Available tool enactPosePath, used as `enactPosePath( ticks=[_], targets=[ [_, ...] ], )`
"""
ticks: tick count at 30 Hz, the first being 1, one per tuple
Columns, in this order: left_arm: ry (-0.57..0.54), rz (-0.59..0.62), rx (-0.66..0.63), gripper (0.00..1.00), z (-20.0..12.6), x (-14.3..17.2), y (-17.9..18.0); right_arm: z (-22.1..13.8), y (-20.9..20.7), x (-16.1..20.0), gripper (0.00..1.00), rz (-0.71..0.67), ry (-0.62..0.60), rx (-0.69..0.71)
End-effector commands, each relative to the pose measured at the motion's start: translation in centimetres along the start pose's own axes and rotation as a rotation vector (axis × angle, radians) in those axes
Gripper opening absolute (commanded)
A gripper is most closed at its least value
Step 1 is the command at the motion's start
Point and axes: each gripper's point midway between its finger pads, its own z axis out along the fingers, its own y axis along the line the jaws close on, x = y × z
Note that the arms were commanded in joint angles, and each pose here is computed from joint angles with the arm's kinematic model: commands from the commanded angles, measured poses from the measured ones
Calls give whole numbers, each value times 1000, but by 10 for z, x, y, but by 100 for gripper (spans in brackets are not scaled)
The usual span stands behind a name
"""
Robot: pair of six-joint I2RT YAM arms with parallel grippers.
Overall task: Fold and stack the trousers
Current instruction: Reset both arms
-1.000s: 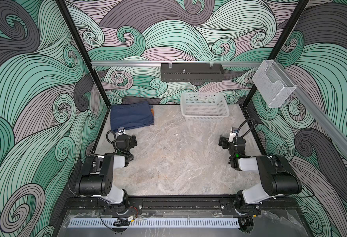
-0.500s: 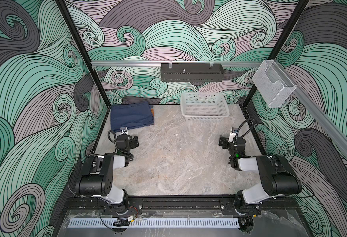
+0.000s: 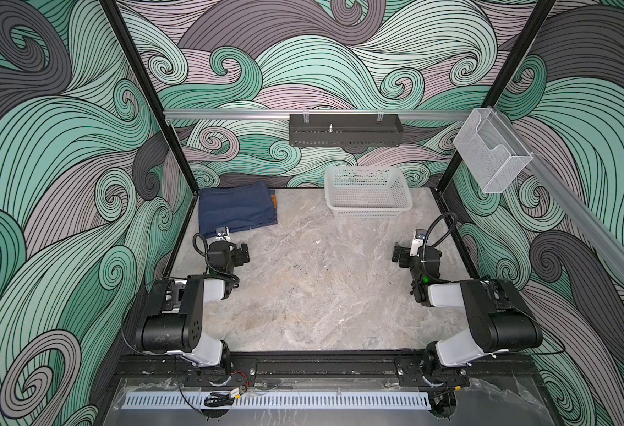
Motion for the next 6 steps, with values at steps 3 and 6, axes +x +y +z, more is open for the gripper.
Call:
enactPosePath(
  ticks=[3, 6],
  targets=[
    [-14, 3, 12, 99, 4, -9, -2, 2, -1, -11, 99, -7, -26, 18],
    [-15, 3, 12, 99, 3, -10, -2, 1, -1, -11, 100, -7, -29, 18]
  ],
)
